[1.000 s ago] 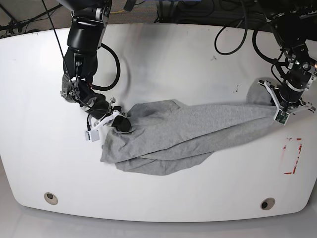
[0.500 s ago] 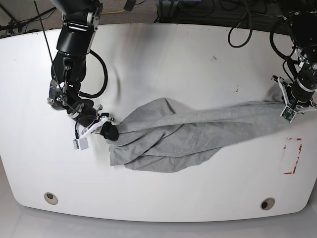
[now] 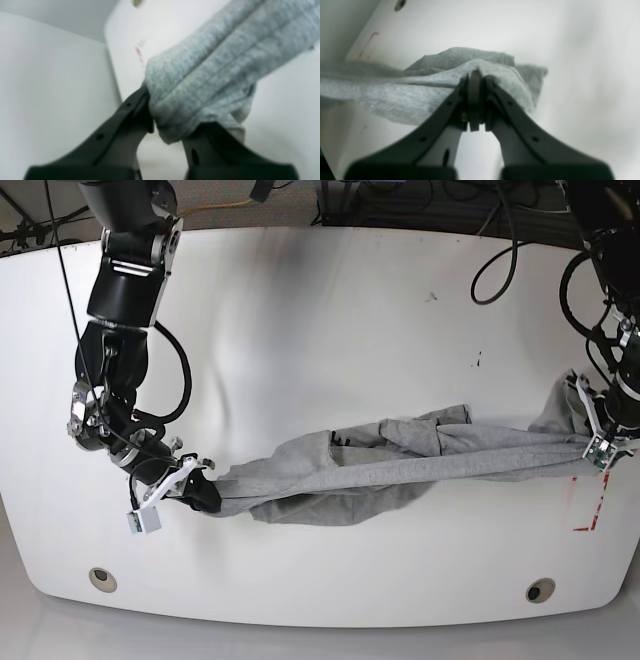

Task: Fold the T-shirt properly
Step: 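Lift the shirt with both grippers, shake it, and lay it down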

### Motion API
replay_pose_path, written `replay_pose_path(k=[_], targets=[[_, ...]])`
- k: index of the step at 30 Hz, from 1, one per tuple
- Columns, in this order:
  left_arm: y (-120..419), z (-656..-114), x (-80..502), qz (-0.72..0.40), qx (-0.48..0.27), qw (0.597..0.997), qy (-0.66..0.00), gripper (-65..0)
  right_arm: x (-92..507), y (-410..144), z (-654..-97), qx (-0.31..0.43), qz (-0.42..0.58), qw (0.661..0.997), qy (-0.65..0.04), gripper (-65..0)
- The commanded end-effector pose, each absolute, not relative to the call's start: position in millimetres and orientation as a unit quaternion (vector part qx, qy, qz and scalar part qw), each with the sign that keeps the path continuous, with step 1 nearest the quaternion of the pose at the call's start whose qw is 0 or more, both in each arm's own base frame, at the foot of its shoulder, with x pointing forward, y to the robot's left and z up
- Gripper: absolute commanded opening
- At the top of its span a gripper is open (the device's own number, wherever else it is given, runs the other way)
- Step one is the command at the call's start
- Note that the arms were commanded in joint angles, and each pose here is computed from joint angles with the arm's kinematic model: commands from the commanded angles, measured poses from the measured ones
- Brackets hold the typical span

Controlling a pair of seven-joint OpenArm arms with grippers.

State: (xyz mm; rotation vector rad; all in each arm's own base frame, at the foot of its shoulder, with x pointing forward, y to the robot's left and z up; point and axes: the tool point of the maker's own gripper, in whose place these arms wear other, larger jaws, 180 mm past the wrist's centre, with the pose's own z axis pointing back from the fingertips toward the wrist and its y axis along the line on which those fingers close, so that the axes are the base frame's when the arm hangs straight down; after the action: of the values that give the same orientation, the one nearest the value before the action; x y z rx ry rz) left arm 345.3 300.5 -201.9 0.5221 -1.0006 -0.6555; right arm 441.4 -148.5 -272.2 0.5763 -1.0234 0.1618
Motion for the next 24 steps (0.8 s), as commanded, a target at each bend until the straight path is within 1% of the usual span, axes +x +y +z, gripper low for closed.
replay_pose_path(k=[1, 7, 9, 12, 19, 24], targets=[[302.1, -165.0, 358.8, -0.290, 0.264, 0.767, -0.508, -65.0, 458.6, -155.3, -233.6, 0.254, 0.103, 0.809, -0.519, -65.0], [287.6, -129.8, 381.5, -0.287, 0.265, 0.738, -0.550, -65.0, 481.7, -150.2, -183.9, 0.233, 0.148, 0.788, -0.550, -65.0], [279.9, -114.9, 389.8, -0.292, 0.266, 0.724, -0.566, -65.0, 492.5, -149.9, -168.9, 0.222, 0.166, 0.786, -0.553, -65.0], [273.9, -90.4, 398.5, -0.290, 0.272, 0.704, -0.589, -65.0, 510.0, -151.3, -131.7, 0.209, 0.182, 0.772, -0.571, -65.0], [275.9, -20.0, 410.4, -0.266, 0.297, 0.652, -0.645, -65.0, 532.7, -158.8, -40.9, 0.169, 0.214, 0.737, -0.619, -65.0], [291.9, 17.9, 413.7, -0.249, 0.326, 0.638, -0.652, -65.0, 538.7, -156.9, 13.7, 0.139, 0.242, 0.717, -0.639, -65.0]])
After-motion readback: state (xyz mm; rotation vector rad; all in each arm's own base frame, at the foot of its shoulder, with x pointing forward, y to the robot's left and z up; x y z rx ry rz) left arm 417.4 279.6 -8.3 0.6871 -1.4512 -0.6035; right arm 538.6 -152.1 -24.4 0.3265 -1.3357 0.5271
